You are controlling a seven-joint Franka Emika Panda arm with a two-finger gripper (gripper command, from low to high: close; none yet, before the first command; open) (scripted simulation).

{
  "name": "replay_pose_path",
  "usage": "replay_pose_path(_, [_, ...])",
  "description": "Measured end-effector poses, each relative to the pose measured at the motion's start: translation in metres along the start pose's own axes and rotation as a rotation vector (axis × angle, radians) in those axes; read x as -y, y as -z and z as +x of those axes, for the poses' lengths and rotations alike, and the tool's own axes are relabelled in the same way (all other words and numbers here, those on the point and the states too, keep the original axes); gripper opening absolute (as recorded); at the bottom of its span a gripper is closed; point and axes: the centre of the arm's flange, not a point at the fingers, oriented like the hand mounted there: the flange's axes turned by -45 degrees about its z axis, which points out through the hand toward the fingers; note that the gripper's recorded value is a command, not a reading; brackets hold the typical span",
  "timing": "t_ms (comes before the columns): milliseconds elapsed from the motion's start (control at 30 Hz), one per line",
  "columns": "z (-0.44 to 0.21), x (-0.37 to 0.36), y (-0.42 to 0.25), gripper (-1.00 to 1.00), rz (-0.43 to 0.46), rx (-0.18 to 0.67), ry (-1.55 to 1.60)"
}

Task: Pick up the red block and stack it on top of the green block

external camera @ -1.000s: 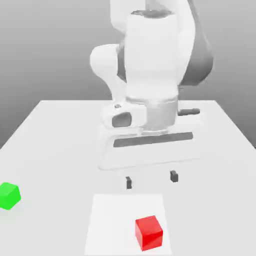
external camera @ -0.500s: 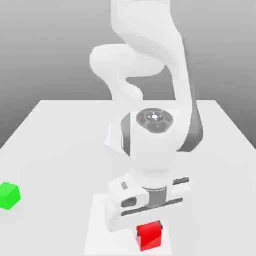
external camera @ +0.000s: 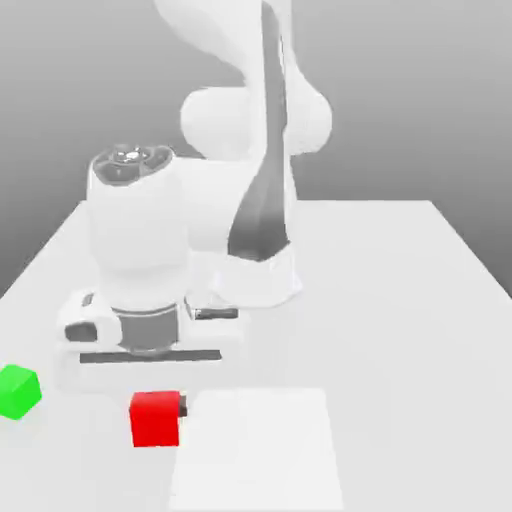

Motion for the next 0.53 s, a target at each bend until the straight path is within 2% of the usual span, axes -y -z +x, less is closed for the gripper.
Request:
replay_pose_path(233, [-0.079, -0.154, 0.014, -1.0, 0.005, -0.001, -0.291])
replay_pose_path(400, [-0.099, -0.18, -0.031, -1.0, 0.007, -0.002, -0.344])
replay_pose_path(433, [-0.1, -0.18, -0.042, 1.0, 0.007, -0.002, -0.345])
replay_pose_path(533, [-0.1, -0.18, -0.042, 1.0, 0.007, -0.002, -0.345])
